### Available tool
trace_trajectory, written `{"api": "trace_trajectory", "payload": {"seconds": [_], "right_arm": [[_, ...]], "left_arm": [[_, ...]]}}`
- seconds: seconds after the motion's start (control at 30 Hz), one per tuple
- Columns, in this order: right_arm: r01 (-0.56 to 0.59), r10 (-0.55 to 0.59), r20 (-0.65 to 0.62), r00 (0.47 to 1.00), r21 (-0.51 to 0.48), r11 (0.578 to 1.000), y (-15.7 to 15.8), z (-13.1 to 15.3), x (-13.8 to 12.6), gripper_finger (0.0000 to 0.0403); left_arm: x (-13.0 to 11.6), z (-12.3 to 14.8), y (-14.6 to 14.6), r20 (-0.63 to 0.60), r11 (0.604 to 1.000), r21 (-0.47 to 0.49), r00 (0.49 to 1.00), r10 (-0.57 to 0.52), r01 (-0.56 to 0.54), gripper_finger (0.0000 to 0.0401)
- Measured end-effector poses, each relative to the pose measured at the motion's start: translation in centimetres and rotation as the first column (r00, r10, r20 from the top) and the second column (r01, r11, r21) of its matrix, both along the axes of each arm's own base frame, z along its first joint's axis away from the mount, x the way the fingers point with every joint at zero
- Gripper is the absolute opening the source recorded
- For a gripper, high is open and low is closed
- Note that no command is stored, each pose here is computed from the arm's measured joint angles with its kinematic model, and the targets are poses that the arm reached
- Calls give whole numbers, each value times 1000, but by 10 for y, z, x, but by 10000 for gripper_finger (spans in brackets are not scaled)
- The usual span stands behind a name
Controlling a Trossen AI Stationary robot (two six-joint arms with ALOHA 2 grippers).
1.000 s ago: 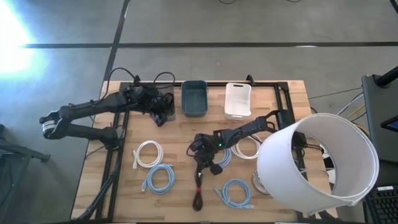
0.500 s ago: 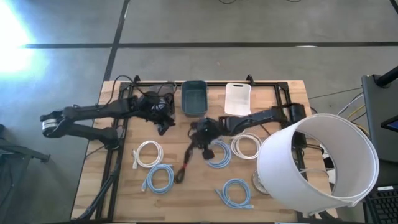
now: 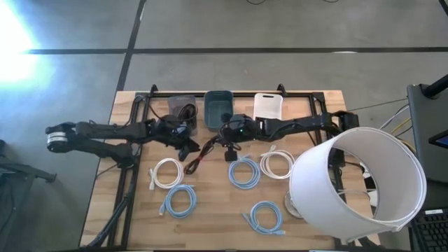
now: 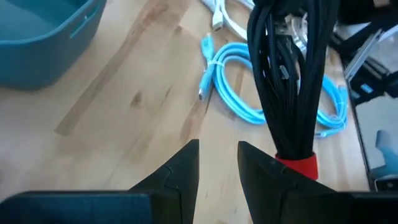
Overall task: Sort HDMI cables
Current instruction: Put the black HDMI cable into the black bin
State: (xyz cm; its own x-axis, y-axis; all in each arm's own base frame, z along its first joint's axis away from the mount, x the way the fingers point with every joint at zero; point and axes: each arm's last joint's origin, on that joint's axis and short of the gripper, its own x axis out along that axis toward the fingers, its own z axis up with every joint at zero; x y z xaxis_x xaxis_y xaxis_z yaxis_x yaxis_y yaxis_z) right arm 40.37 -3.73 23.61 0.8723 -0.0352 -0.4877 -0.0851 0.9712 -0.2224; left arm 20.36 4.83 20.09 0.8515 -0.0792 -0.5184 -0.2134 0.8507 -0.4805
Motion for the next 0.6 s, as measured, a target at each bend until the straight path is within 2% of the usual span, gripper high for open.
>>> {"api": "trace_trajectory", "payload": {"seconds": [0.33,0.5,0.6], "right_arm": [[-7,7,-23,1000,-11,1000,0,-5,-1,25],[82,-84,-25,996,-65,995,-3,-6,-1,25],[87,-88,-18,996,-80,993,-5,-5,-1,25]], "left_arm": [[3,5,0,56,999,-19,998,-25,26,113],[3,5,-2,68,997,-41,996,-66,69,113],[3,5,-2,68,997,-41,995,-67,70,113]]}}
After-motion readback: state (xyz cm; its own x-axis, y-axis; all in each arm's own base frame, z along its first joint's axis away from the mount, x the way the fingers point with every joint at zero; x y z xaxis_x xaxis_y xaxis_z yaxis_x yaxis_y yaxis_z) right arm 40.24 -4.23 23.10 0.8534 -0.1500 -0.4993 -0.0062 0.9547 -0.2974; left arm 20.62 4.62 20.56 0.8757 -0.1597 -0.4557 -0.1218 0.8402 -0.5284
